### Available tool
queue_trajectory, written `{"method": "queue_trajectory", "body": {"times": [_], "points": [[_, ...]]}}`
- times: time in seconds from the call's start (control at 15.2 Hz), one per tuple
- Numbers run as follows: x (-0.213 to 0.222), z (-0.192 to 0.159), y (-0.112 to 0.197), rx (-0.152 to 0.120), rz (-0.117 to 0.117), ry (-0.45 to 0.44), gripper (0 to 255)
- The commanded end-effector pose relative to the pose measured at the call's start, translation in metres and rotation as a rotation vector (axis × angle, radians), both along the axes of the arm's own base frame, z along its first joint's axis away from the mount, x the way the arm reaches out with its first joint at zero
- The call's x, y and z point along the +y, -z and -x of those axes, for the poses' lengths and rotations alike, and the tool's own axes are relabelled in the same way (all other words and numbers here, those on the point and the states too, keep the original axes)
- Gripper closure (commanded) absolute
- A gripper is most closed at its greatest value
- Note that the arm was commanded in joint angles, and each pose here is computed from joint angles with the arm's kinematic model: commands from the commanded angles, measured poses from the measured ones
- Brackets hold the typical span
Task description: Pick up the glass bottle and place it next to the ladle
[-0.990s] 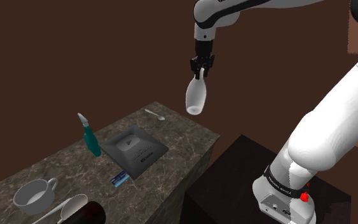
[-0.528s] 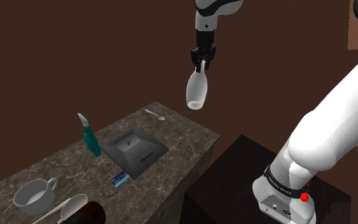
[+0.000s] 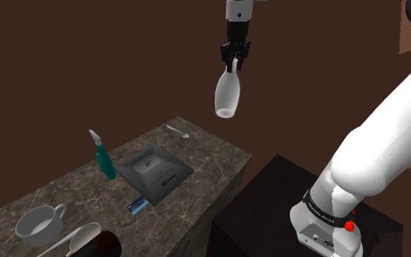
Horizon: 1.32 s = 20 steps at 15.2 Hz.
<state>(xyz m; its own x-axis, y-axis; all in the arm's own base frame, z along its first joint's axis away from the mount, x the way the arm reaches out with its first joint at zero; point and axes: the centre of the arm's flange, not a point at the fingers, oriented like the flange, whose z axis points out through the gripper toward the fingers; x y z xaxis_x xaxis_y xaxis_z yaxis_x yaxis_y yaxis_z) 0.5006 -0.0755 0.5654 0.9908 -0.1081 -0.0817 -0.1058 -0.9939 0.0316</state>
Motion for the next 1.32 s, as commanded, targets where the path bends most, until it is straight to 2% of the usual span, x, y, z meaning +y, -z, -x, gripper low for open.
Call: {"method": "queue_trajectory", "body": {"times": [0.0, 0.53, 1.25], "points": [[0.000, 0.000, -0.010, 0.000, 0.000, 0.000, 255], [0.000, 0.001, -0.049, 0.000, 0.000, 0.000, 255], [0.144, 0.021, -0.050, 0.000, 0.000, 0.000, 255]]}}
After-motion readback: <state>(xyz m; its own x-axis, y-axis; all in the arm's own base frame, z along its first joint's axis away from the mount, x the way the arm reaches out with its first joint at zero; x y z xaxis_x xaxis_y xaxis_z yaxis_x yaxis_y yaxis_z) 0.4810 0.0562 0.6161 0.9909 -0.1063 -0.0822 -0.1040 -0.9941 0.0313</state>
